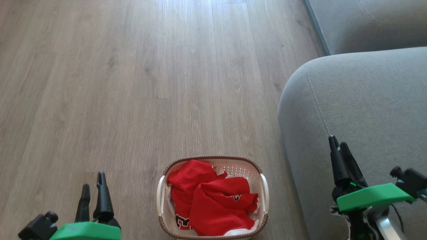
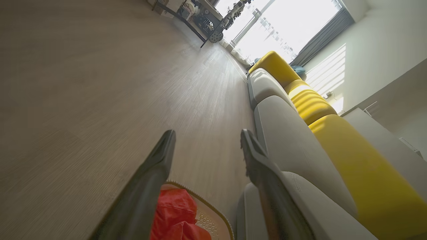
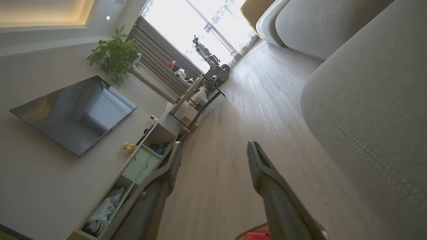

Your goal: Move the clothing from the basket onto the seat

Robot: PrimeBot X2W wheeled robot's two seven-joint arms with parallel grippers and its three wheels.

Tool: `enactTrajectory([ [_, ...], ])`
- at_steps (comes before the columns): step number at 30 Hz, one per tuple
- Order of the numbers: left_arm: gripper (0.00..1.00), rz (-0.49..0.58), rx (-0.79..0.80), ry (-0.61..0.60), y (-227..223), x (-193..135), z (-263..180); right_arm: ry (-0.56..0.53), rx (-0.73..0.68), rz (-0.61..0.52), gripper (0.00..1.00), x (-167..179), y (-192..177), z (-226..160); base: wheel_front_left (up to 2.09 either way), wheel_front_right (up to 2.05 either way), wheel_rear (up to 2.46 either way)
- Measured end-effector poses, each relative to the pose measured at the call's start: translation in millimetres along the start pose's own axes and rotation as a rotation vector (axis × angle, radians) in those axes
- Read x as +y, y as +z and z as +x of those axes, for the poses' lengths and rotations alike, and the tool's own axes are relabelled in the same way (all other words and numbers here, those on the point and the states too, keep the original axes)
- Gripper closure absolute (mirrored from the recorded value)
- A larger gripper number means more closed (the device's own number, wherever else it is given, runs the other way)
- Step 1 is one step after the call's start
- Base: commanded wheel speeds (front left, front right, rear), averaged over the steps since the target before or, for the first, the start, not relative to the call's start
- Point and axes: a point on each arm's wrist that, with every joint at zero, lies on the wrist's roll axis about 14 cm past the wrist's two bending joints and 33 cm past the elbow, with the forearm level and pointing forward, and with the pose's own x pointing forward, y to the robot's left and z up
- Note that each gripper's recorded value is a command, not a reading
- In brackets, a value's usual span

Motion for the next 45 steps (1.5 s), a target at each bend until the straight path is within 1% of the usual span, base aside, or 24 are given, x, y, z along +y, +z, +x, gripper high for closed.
enactTrajectory([
  [7, 0.0, 0.1, -0.014, -0.008, 0.2, -2.5, -0.9, -0.01, 0.029, -0.102, 0.0, -5.3, -10.5, -4.8, 0.0, 0.0, 0.0],
  [11, 0.0, 0.167, -0.023, -0.017, -0.8, -5.4, -1.7, -0.009, 0.044, -0.186, 0.0, -8.4, -13.5, -5.8, 0.0, 0.0, 0.0],
  [12, 0.0, 0.167, -0.023, -0.017, -0.8, -5.4, -1.7, -0.009, 0.044, -0.186, 0.0, -8.4, -13.5, -5.8, 0.0, 0.0, 0.0],
  [22, 0.0, 0.298, -0.018, -0.012, -8.8, -0.3, -7.9, -0.013, 0.076, -0.315, 0.0, -13.8, -23.2, -8.9, 0.0, 0.0, 0.0],
  [45, 0.0, 0.582, -0.067, -0.07, -10.7, -8.4, -14.6, 0.026, 0.118, -0.596, 0.0, -11.8, -34.0, -12.2, 0.0, 0.0, 0.0],
])
